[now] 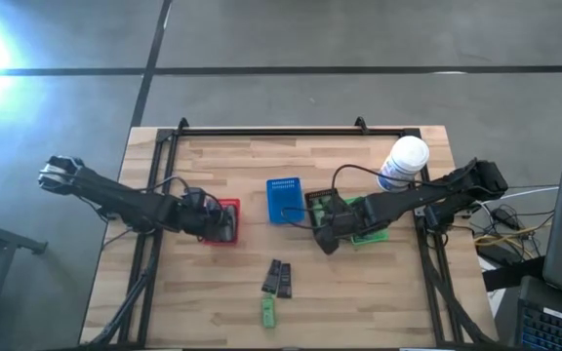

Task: Pick & Place Travel size toiletries
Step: Put the black deodorant into the orange bin, then put the green shampoo into the black bin

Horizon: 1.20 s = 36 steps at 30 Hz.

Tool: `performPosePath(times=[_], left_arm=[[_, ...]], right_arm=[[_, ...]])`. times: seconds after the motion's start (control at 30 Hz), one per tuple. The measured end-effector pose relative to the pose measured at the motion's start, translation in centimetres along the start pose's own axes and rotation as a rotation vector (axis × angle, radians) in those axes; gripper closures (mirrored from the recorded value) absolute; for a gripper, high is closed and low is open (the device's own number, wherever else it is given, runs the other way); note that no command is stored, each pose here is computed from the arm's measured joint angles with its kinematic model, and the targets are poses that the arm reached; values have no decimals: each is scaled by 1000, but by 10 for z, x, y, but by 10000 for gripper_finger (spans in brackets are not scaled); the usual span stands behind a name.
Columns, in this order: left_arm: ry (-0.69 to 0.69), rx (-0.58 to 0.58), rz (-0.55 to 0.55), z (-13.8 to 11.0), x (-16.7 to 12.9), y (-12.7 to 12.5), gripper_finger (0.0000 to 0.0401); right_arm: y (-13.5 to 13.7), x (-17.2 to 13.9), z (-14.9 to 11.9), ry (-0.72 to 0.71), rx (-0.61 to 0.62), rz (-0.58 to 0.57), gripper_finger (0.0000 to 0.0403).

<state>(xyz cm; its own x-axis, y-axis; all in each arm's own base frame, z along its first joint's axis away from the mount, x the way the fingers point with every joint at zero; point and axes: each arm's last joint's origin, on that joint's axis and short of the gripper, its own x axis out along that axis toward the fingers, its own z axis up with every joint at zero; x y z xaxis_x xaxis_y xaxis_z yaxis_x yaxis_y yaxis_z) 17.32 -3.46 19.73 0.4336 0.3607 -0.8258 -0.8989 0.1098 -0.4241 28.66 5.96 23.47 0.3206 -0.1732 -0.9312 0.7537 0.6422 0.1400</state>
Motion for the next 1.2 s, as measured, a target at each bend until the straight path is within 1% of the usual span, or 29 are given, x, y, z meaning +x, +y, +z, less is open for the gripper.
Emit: performPosePath(times=[0.23, 0.47, 0.53, 0.63, 0.7, 0.8, 0.9, 0.97, 1.03, 1.13, 1.2], left_arm=[[78, 119, -35, 1, -8, -9, 62], [113, 196, 24, 1, -9, -3, 62], [106, 225, 27, 3, -12, -2, 62], [63, 294, 9, 9, -21, -3, 62], [11, 348, -21, 15, -30, -6, 62], [-74, 462, -85, 25, -48, -15, 62], [-109, 638, -202, 33, -67, -27, 62], [-92, 759, -290, 35, -77, -33, 62], [-78, 849, -360, 36, -84, -37, 62], [-74, 920, -404, 38, -91, -37, 62], [-78, 928, -412, 39, -94, -35, 62]], right_arm=[[2, 0, -3, 58, -43, 34, 90], [5, -1, -6, 116, -46, 87, 104], [10, -2, -6, 125, -51, 139, 106], [21, -3, -4, 131, -43, 267, 108], [30, -2, -1, 131, -24, 357, 107], [42, 8, 1, 135, 33, 425, 100], [50, 24, -2, 192, 109, 425, 94], [56, 35, -7, 228, 153, 386, 92], [69, 42, -9, 247, 192, 371, 90], [91, 50, -9, 258, 244, 311, 90], [102, 58, -9, 260, 273, 212, 93]])
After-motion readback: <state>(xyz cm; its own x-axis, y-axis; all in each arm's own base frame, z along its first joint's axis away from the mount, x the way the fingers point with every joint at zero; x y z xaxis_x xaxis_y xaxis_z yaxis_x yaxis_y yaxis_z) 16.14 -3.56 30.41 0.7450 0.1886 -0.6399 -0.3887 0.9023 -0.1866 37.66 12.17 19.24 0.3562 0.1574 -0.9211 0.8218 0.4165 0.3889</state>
